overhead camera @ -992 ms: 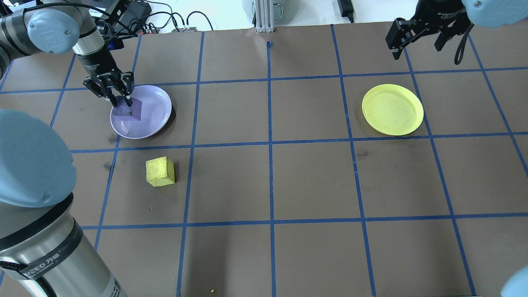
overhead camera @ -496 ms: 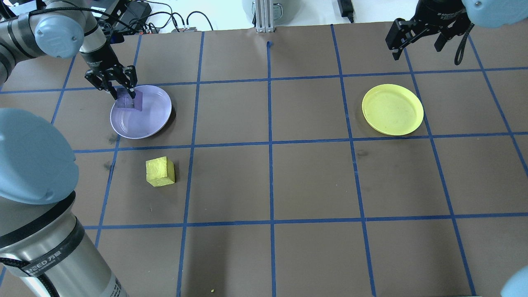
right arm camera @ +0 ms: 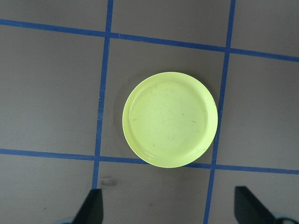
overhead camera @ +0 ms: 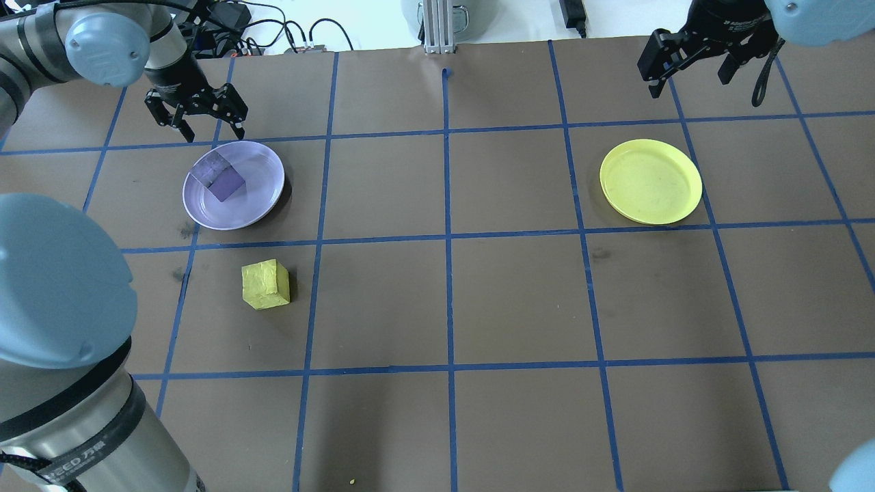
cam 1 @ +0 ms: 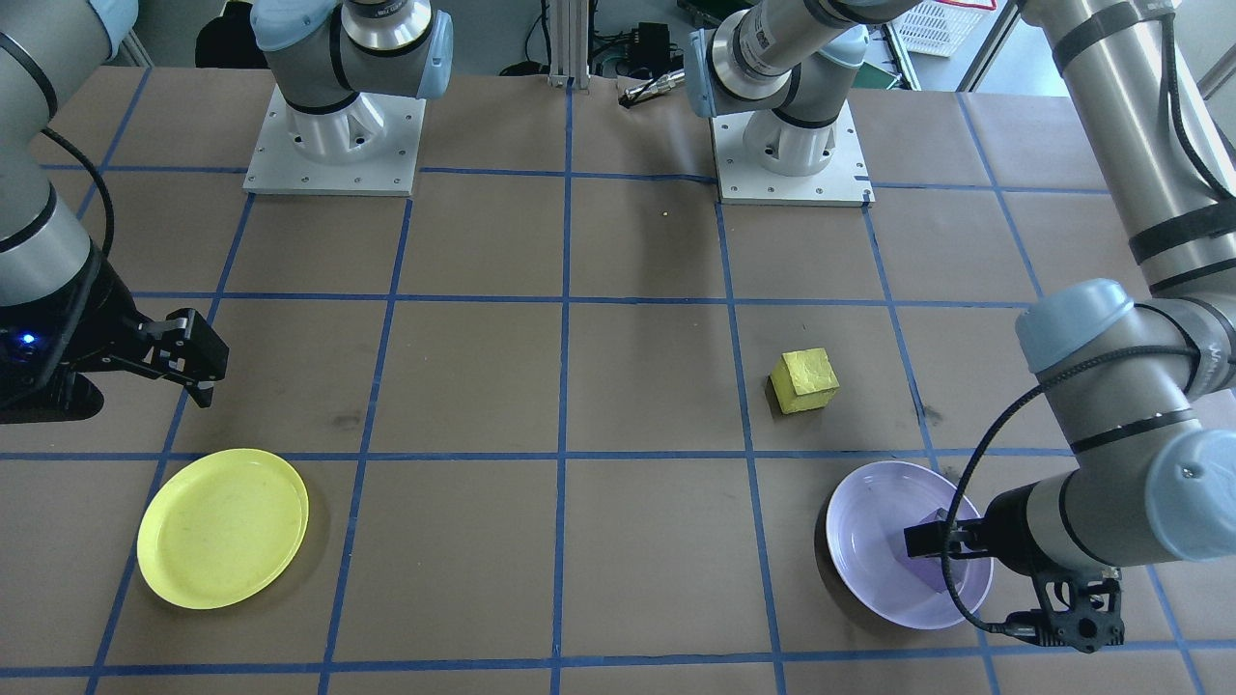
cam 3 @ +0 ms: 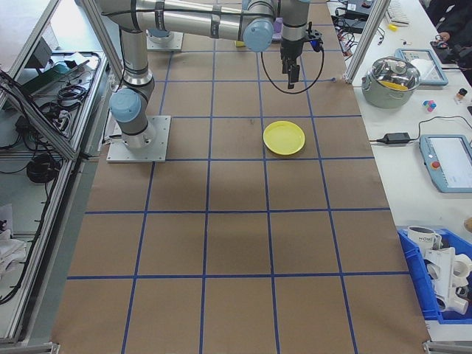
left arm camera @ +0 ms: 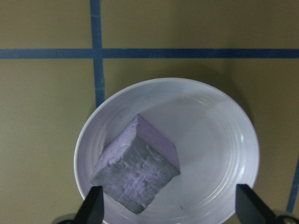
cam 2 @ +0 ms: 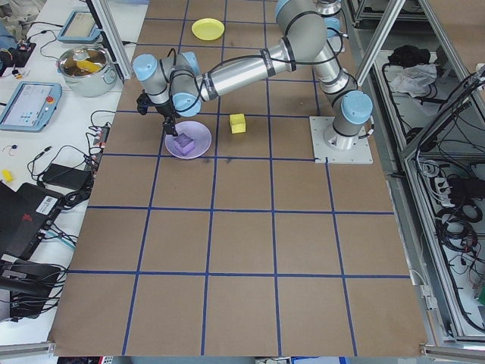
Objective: Sort blocks by color into plates
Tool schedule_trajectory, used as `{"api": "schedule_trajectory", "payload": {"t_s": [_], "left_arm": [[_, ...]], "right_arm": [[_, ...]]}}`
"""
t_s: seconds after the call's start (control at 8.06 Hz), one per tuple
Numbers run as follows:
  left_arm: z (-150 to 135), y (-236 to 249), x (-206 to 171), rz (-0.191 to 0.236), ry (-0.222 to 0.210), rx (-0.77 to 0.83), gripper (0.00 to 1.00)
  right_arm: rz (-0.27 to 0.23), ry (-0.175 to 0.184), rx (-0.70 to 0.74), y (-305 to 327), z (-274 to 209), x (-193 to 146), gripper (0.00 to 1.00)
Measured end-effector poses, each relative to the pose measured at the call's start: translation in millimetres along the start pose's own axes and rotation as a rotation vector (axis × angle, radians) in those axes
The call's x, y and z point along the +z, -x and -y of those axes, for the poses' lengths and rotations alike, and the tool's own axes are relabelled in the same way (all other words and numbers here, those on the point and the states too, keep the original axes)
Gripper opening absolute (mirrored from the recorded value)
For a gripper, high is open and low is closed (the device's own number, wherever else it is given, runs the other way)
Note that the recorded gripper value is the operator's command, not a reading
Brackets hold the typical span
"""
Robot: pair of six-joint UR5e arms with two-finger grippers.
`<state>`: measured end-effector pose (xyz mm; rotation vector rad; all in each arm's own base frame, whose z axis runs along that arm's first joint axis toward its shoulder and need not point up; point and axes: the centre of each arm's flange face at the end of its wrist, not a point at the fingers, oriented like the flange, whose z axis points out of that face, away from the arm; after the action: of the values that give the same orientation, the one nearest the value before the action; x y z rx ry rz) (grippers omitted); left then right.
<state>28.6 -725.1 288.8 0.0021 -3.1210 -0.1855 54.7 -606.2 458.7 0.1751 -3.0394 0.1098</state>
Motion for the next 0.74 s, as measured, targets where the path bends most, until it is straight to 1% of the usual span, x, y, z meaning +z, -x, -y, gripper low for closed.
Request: {"api": "schedule_trajectory", "payload": {"t_s": [0.12, 0.37, 0.5, 0.62, 0.74], "left_arm": [[-5, -25, -16, 0.012, -0.021, 0.017, 1.0], [-18, -54, -46, 0.021, -0.059, 0.035, 1.0], [-27, -61, -51, 0.02, -0.058, 0.035, 1.0], [-40, -64, -40, 0.013, -0.027, 0.022, 1.0], [-58, -62, -18, 0.006, 0.017, 0.005, 1.0]], "right_arm": [[0.0, -0.001, 0.0, 0, 0, 0, 1.0], [0.0, -0.003, 0.001, 0, 1, 0, 1.0], [0.0, -0.004, 0.001, 0, 1, 0, 1.0], [0.0, -0.005, 0.001, 0, 1, 0, 1.0], [0.0, -0.005, 0.002, 0, 1, 0, 1.0]]}}
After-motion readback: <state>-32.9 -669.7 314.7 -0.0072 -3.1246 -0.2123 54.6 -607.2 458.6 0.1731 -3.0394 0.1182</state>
